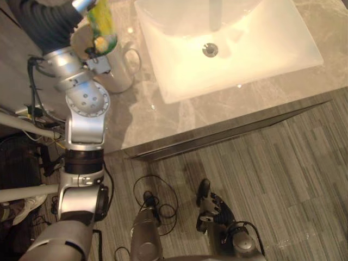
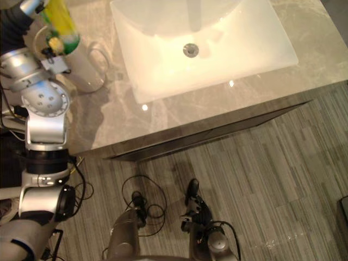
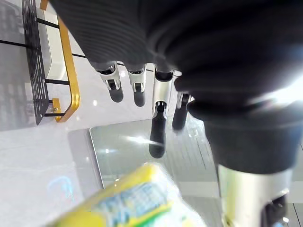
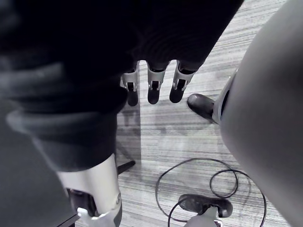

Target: Organize washtable

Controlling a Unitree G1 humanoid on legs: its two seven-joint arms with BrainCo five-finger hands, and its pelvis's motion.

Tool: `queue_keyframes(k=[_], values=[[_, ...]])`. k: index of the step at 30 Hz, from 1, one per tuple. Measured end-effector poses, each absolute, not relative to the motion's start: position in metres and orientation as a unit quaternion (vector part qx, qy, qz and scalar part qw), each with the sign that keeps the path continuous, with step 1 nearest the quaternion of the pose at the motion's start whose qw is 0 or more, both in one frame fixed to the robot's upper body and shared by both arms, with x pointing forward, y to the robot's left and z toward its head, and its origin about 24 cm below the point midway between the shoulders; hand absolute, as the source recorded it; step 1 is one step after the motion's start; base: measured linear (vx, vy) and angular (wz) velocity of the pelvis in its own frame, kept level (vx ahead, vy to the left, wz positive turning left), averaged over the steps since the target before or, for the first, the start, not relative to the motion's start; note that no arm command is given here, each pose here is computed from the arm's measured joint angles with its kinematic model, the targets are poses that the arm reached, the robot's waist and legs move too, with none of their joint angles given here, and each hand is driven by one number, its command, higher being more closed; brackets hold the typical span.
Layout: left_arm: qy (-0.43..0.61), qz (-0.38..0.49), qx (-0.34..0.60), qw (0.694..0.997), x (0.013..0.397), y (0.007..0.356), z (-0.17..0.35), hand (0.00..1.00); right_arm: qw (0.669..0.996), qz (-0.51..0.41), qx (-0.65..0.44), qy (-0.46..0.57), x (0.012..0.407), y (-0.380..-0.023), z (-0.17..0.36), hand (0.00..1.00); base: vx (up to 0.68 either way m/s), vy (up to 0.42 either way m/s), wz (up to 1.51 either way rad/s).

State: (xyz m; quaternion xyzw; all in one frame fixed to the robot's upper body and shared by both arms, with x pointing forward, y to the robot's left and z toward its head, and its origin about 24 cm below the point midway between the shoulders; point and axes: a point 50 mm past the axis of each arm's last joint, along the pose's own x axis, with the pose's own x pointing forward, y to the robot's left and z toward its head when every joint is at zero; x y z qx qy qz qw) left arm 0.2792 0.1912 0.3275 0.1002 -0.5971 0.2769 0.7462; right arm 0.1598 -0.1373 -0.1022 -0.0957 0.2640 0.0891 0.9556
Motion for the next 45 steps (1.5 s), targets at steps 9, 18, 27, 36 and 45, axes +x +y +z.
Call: queue_keyframes(k=[9,18,27,36,45], values=[[-0.599,0.276,0.1,0.745,0.279,0.191,0.328,0.0,0.955,0.09,-0.095,0.265,0.159,-0.137,-0.103,0.0,0.0,0.0,0.0],[-0.599,0.276,0.099,0.745,0.279,0.191,0.328,0.0,0.955,0.09,-0.094,0.267,0.158,-0.136,-0.103,0.0,0.0,0.0,0.0],[-0.609,0.272,0.094,0.739,0.275,0.19,0.33,0.0,0.954,0.089,-0.093,0.269,0.158,-0.136,-0.104,0.0,0.0,0.0,0.0],[-0.651,0.258,0.051,0.712,0.251,0.194,0.338,0.0,0.95,0.088,-0.083,0.287,0.154,-0.13,-0.109,0.0,0.0,0.009,0.01],[-0.659,0.288,0.055,0.692,0.227,0.218,0.325,0.0,0.938,0.085,-0.087,0.325,0.142,-0.133,-0.12,0.0,0.02,0.05,0.09]])
